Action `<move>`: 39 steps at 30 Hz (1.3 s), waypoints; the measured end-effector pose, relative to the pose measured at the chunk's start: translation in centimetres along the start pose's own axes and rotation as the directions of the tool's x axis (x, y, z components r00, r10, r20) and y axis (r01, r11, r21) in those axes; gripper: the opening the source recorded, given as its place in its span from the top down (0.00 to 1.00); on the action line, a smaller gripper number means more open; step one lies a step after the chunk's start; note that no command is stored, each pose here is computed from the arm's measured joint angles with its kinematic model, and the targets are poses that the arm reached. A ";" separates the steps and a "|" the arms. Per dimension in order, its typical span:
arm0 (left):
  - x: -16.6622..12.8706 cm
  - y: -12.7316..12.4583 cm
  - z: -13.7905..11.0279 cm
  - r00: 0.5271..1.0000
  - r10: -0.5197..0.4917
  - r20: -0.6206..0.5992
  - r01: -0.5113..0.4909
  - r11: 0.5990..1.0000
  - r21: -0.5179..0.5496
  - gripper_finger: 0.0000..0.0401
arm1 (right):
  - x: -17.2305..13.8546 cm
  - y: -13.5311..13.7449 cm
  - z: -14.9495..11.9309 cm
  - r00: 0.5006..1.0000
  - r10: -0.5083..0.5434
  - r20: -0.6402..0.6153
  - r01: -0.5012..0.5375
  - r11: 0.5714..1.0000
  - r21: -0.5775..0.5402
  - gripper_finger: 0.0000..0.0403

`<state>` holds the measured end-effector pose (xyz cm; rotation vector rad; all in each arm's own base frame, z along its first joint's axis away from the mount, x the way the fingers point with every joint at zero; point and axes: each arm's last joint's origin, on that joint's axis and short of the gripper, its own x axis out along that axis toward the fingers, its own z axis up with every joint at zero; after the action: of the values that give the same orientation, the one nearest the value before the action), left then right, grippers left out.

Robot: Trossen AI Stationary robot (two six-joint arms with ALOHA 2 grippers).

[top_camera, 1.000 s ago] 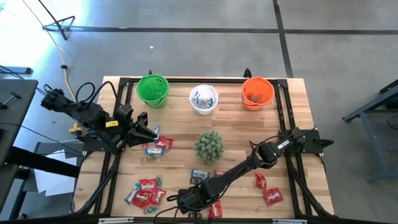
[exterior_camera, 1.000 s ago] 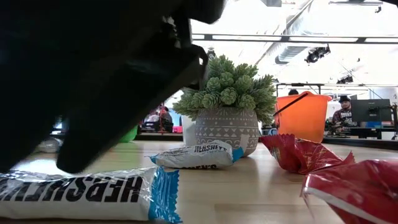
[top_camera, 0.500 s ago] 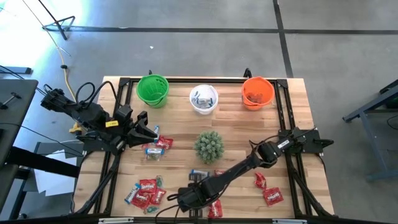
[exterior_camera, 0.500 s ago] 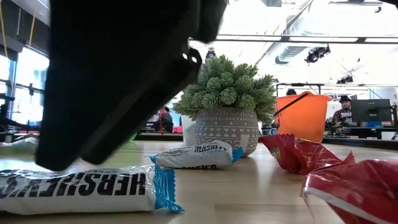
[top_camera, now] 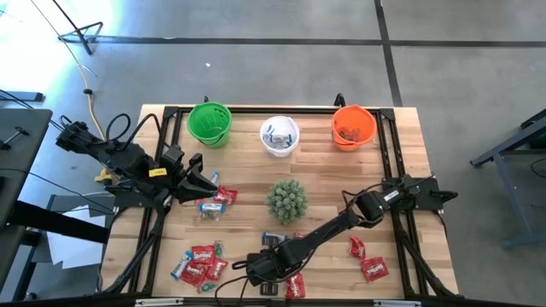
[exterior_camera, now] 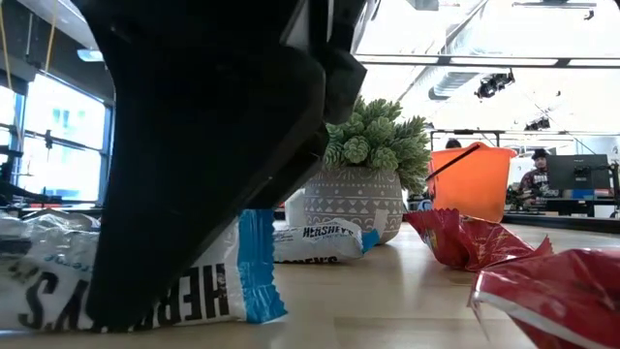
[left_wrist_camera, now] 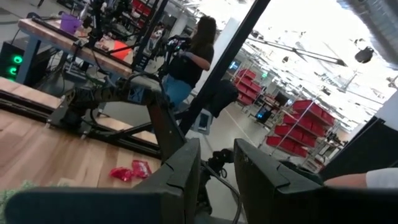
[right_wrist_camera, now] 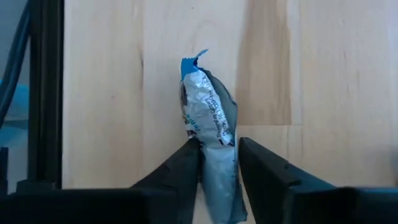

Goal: Sort candy
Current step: Put the white chocolate bars into the white bucket

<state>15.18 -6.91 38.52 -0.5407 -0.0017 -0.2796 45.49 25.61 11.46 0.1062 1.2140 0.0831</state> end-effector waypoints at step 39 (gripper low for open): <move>-0.1 -0.2 0.1 0.999 -0.051 -0.010 0.051 0.999 -0.005 0.80 | -22.4 -12.0 7.4 0.893 -0.347 0.285 0.289 0.930 0.227 0.94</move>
<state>15.02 -6.99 38.71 -0.5442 -0.0048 -0.3321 44.73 10.73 33.35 0.0717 0.8956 -0.3239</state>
